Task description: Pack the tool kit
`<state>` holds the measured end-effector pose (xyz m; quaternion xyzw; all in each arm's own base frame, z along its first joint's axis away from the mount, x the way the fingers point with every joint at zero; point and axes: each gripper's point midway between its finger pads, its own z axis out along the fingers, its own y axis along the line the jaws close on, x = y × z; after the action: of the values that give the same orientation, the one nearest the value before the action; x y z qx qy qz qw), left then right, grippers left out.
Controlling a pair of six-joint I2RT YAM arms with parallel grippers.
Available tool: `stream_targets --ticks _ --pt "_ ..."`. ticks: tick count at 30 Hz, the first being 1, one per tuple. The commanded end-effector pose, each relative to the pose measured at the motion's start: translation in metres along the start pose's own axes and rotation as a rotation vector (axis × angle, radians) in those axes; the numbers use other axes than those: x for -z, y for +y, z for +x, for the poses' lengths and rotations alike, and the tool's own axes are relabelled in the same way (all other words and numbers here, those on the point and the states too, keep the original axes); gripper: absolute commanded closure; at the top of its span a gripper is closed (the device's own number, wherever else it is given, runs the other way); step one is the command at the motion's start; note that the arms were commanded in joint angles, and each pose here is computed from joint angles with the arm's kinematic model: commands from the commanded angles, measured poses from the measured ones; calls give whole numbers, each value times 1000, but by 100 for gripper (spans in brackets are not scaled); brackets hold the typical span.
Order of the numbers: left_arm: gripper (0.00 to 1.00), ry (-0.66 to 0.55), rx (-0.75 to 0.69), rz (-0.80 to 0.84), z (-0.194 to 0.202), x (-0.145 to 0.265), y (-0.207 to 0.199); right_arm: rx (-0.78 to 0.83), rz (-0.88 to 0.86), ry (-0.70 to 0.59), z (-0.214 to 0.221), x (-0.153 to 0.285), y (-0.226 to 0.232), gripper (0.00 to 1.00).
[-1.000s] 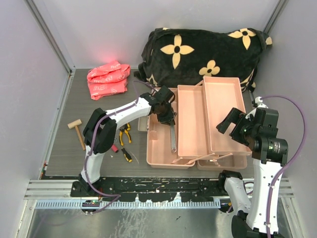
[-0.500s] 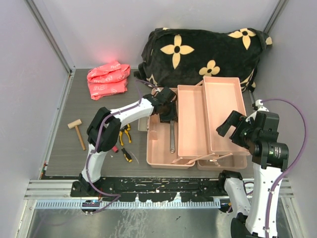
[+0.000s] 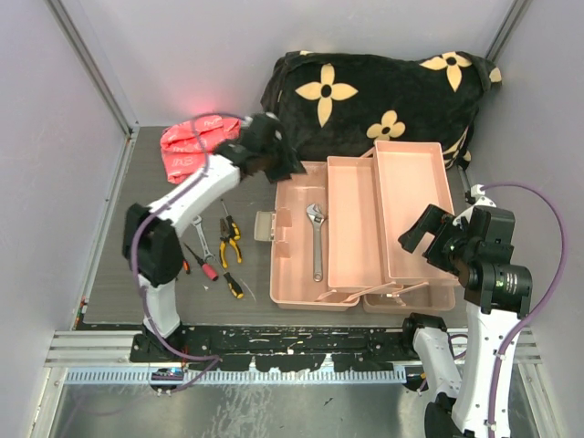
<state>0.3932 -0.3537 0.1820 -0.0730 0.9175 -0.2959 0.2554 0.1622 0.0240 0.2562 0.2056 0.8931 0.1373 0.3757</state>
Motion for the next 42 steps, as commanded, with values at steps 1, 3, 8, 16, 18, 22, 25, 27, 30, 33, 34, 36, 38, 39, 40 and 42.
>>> stream_targets --ticks 1,3,8,16,18,22,25,27,30,33,34,36,38,39,40,42 --pt "52 -229 114 21 -100 91 29 14 -20 -37 -8 1 4 0" --pt "52 -268 157 -31 -115 116 61 13 -22 -40 -9 0 5 0" --pt "52 -233 220 -282 -96 140 167 6 -35 -47 -13 -4 8 0" --pt "50 7 178 -565 -23 129 260 11 -37 -44 -14 -6 8 0" --pt "49 4 149 -598 -23 126 270 12 -38 -42 -13 -5 8 0" --pt "49 23 112 -662 -26 117 289 15 -34 -40 -11 -4 7 0" --pt "49 52 112 -699 -25 110 302 15 -29 -43 -11 -3 6 0" --pt "49 71 110 -713 -22 107 308 14 -28 -42 -11 -3 6 0" --pt "47 109 125 -747 -13 102 322 11 -27 -43 -12 -3 6 0" --pt "48 142 157 -774 -4 99 339 11 -26 -43 -13 -4 6 0" --pt "48 150 166 -781 -2 98 344 11 -26 -43 -14 -4 6 0" --pt "48 163 178 -782 2 96 350 9 -26 -43 -14 -4 6 0" --pt "50 182 191 -774 7 92 354 10 -27 -42 -15 -4 7 0" --pt "50 187 193 -771 10 91 355 9 -27 -41 -15 -4 7 0" --pt "50 195 196 -765 13 88 355 10 -26 -42 -16 -4 7 0" --pt "51 210 201 -760 19 85 358 10 -28 -43 -17 -3 8 0"
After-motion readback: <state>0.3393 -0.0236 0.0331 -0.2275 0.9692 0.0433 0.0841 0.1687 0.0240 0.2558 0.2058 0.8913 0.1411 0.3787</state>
